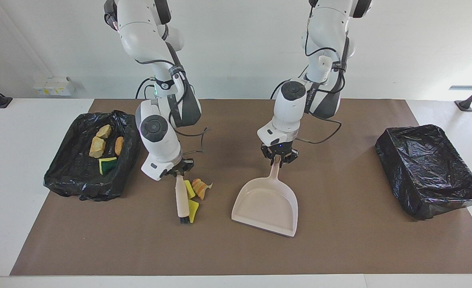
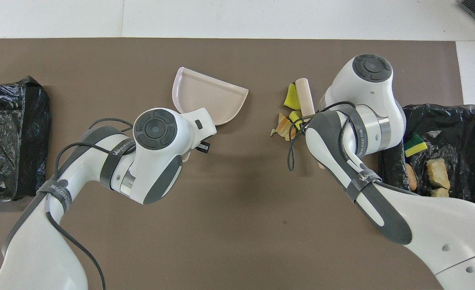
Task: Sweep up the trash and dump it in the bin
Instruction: 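Hold the dustpan by the debris while the right gripper sweeps chunks in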
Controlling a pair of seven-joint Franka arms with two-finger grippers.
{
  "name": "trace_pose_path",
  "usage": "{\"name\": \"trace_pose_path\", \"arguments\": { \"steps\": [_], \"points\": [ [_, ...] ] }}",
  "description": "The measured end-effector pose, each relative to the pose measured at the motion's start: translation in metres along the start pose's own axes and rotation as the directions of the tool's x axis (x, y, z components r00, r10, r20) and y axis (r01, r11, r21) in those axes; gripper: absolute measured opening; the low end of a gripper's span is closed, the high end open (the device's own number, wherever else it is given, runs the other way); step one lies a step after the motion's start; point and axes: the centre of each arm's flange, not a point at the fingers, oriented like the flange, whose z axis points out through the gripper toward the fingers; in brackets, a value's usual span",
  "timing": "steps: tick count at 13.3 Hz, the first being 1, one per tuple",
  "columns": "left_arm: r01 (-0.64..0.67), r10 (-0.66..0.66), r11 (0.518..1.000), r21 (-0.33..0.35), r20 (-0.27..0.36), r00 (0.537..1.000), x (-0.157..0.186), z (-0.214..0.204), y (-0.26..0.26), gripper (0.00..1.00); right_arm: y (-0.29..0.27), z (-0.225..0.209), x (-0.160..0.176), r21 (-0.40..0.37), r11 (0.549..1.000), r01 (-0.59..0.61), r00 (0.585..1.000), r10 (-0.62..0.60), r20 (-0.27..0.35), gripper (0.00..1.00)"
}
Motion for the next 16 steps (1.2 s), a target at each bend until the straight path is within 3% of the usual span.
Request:
{"name": "trace_pose_path", "arguments": {
  "steps": [2, 5, 8, 10, 13, 16],
  "points": [
    [-0.100, 0.099, 0.995, 0.007, 0.027, 0.995, 0.004, -0.010, -0.028, 0.31, -0.022, -0.001, -0.004, 0.009, 1.000, -0.027, 0.999, 0.027, 0.021, 0.26],
    [-0.306, 0.305, 0.952, -0.002, 0.070, 0.950, 0.001, -0.037, -0.073, 0.31, -0.027, -0.022, -0.012, 0.042, 0.994, -0.103, 0.994, 0.102, 0.034, 0.26],
    [-0.472, 0.472, 0.881, -0.018, 0.083, 0.878, -0.007, -0.061, -0.104, 0.31, -0.013, -0.065, -0.028, 0.056, 0.976, -0.212, 0.977, 0.211, 0.026, 0.26],
    [-0.599, 0.600, 0.800, -0.035, 0.085, 0.796, -0.010, -0.061, -0.107, 0.31, 0.003, -0.076, -0.036, 0.038, 0.974, -0.224, 0.974, 0.224, 0.027, 0.26],
    [-0.727, 0.730, 0.683, -0.073, 0.096, 0.677, -0.018, -0.048, -0.102, 0.31, 0.025, -0.046, -0.042, -0.071, 0.985, -0.160, 0.986, 0.163, 0.041, 0.26],
    [-0.757, 0.764, 0.645, -0.107, 0.112, 0.636, -0.027, -0.032, -0.094, 0.31, 0.023, -0.021, -0.043, -0.095, 0.985, -0.143, 0.987, 0.149, 0.060, 0.26]
  ]
}}
